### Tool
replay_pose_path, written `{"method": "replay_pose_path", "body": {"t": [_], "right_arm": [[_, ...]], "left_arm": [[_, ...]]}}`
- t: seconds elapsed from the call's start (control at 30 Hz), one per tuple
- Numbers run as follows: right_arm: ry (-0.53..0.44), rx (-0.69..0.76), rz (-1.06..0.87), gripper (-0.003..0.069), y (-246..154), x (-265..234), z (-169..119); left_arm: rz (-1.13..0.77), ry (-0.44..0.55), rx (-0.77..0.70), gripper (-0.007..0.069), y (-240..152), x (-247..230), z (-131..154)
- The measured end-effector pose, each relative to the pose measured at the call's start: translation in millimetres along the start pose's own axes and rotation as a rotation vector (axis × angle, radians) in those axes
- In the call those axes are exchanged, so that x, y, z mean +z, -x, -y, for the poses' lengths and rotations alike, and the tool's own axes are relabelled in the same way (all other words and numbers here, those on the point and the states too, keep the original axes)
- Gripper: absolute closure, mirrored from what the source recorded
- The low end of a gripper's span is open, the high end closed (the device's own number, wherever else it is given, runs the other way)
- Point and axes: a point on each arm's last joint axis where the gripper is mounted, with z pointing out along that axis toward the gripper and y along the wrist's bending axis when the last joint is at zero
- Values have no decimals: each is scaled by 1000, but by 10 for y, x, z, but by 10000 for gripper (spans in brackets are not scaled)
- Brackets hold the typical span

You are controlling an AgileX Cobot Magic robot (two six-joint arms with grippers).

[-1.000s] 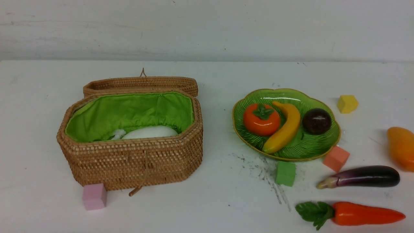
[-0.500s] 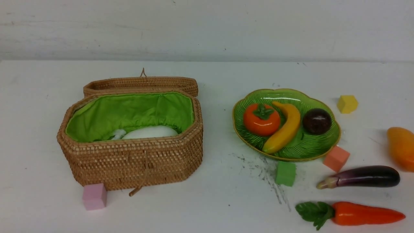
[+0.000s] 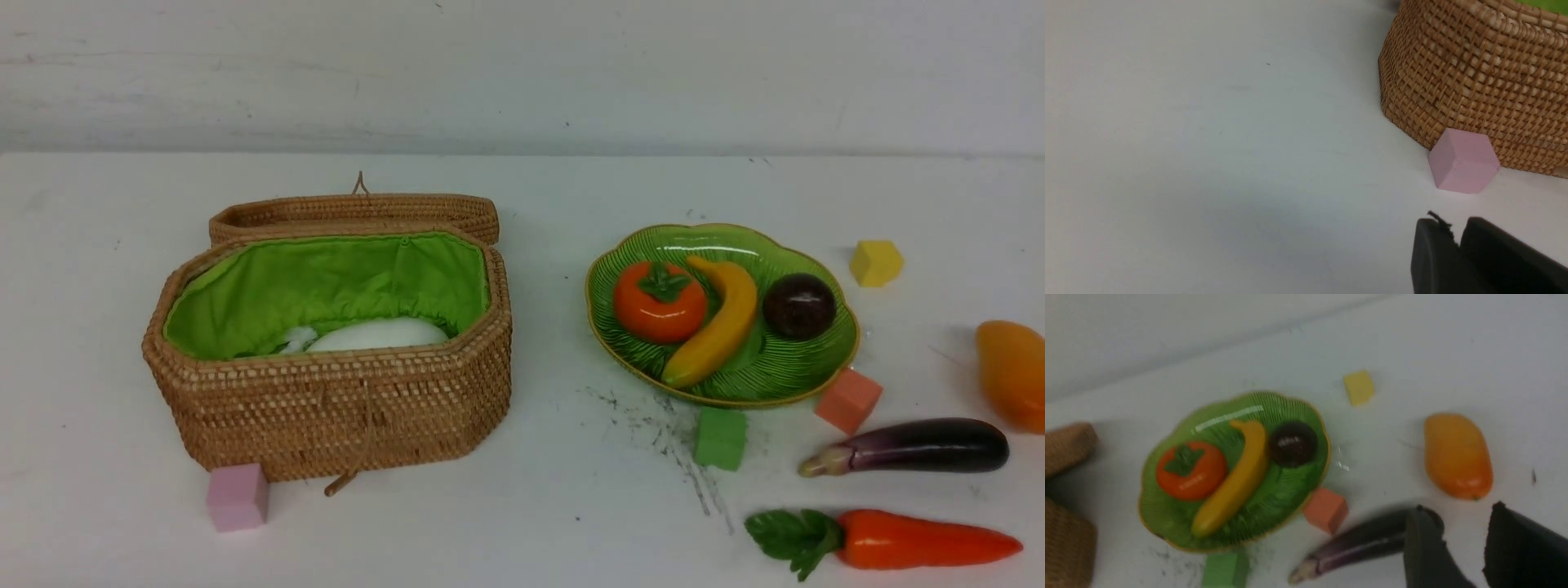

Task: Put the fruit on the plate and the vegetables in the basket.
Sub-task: Use the right arm to grab a mango and put it into the right plate

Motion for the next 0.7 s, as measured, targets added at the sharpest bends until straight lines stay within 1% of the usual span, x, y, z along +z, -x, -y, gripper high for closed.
{"method": "replay_pose_path", "body": {"t": [0.07, 0.17, 0.2, 0.23, 0.27, 0.3, 0.33, 0.37, 0.43, 0.47, 0.5, 0.53, 0.6, 0.67, 0.7], "right_arm": [[-50, 73, -113, 414, -2, 196, 25], [-154, 176, -262, 403, 116, 552, 100], [-161, 181, -264, 400, 152, 565, 108], [-188, 190, -293, 391, 224, 682, 142], [-224, 189, -340, 368, 334, 908, 208], [-225, 192, -333, 364, 360, 899, 210], [-247, 200, -374, 323, 477, 1127, 288], [-249, 203, -390, 305, 508, 1207, 315], [-247, 219, -443, 234, 585, 1477, 401], [-235, 211, -470, 186, 622, 1640, 444], [-231, 206, -486, 169, 609, 1700, 456], [-207, 174, -504, 111, 670, 1880, 483], [-191, 124, -538, 34, 701, 2128, 516], [-184, 89, -569, -7, 696, 2360, 559], [-184, 86, -570, -12, 696, 2360, 559]], "left_arm": [[0, 0, 0, 529, 0, 0, 0], [0, 0, 0, 523, 0, 0, 0], [0, 0, 0, 523, 0, 0, 0], [0, 0, 0, 522, 0, 0, 0], [0, 0, 0, 522, 0, 0, 0], [0, 0, 0, 522, 0, 0, 0], [0, 0, 0, 522, 0, 0, 0], [0, 0, 0, 522, 0, 0, 0], [0, 0, 0, 522, 0, 0, 0], [0, 0, 0, 521, 0, 0, 0], [0, 0, 0, 520, 0, 0, 0], [0, 0, 0, 519, 0, 0, 0], [0, 0, 0, 519, 0, 0, 0], [0, 0, 0, 519, 0, 0, 0], [0, 0, 0, 519, 0, 0, 0]]}}
